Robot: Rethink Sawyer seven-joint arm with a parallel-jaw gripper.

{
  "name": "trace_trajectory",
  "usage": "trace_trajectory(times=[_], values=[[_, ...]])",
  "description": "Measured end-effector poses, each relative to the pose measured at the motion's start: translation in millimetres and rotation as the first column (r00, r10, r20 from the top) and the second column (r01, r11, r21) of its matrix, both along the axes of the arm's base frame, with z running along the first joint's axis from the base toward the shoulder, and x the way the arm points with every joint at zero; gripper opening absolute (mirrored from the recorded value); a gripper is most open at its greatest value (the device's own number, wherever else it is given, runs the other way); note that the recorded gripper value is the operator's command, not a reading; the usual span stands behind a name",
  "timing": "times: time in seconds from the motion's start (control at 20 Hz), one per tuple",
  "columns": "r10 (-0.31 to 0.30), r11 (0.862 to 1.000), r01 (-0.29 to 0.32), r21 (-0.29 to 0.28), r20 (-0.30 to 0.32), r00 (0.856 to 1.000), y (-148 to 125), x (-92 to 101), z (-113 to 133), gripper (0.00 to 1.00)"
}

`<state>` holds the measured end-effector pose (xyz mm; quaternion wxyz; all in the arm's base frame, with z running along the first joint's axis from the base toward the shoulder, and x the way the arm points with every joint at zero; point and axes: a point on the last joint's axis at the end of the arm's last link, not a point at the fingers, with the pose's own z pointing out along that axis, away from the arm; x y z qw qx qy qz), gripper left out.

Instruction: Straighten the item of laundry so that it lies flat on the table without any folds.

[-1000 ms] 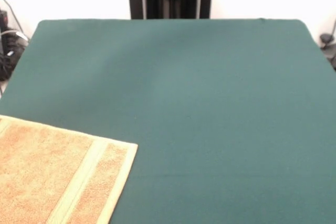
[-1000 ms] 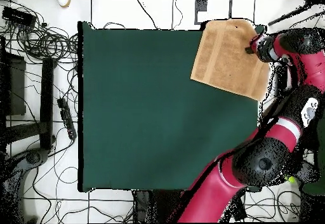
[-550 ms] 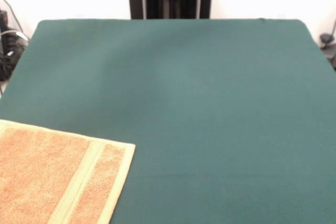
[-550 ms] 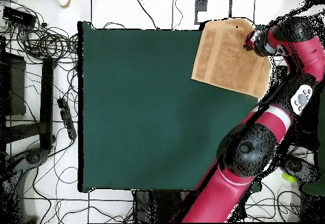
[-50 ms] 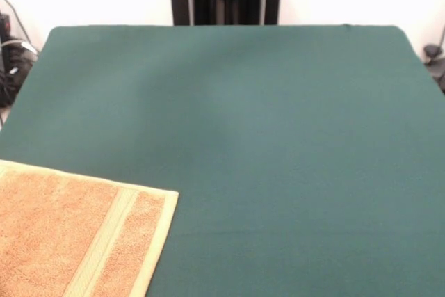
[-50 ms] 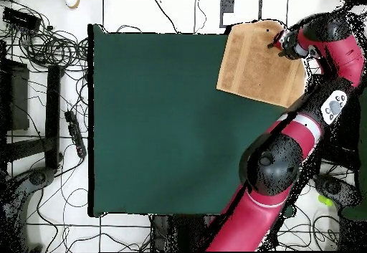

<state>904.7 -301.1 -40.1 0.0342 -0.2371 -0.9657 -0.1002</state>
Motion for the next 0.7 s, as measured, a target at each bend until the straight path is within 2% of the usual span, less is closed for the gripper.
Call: trace_trajectory(times=[0.25, 0.7], values=[[-0.012, 1.000, 0.013, 0.018, -0.007, 1.000, -2, 0.4, 0, 1.00], [-0.066, 0.993, 0.063, 0.104, 0.022, 0.998, -17, -2.4, 0, 1.00]])
